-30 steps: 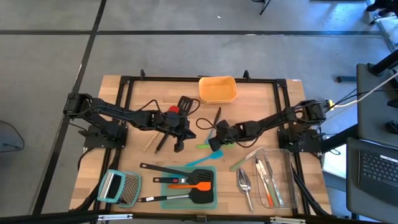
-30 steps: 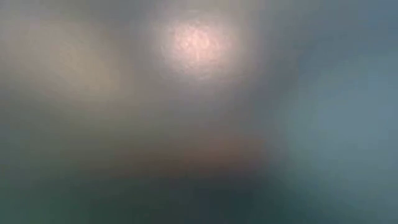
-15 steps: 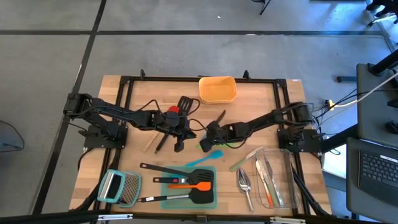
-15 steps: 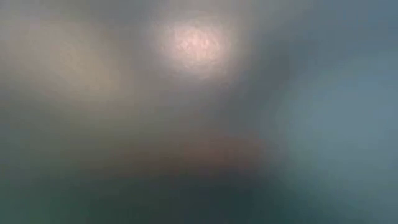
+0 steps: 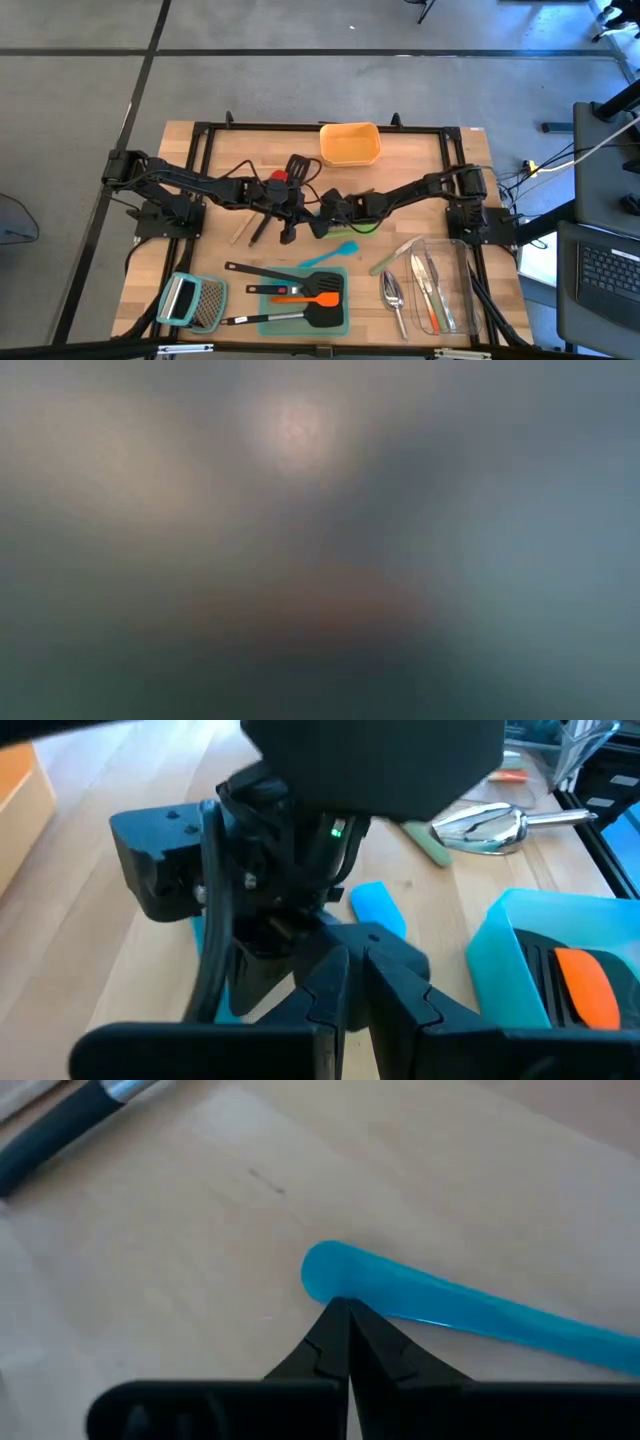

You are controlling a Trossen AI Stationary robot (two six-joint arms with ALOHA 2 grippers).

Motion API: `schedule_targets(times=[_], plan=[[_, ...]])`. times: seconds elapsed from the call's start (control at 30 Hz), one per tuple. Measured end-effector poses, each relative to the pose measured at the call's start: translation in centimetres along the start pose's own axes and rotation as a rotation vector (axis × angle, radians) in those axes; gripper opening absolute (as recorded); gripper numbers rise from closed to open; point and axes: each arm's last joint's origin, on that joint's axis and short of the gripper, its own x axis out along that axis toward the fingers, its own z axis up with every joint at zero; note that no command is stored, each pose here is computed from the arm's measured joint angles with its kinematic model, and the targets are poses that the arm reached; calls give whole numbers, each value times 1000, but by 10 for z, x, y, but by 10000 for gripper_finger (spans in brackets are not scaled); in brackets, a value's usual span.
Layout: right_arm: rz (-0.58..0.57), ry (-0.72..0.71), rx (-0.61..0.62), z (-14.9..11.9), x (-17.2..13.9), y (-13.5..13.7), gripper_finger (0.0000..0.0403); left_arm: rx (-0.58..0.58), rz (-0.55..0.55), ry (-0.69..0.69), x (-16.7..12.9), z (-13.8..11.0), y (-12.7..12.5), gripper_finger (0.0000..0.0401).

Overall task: Pick & Place Kitchen Items
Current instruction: Put the black spatula into the blue bin

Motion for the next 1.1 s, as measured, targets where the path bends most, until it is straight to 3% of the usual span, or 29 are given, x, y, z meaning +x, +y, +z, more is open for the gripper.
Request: schedule_targets(times=[0.27, 0.63, 1.1], plan=[[-6, -34, -42, 12, -1, 4, 2, 0, 1, 2, 0, 0, 0, 29], [14, 34, -92, 4, -12, 11, 2, 4, -8, 23, 0, -2, 0, 29], [-159, 116, -143, 5, -46, -2, 3, 11, -22, 36, 0, -3, 0, 29]])
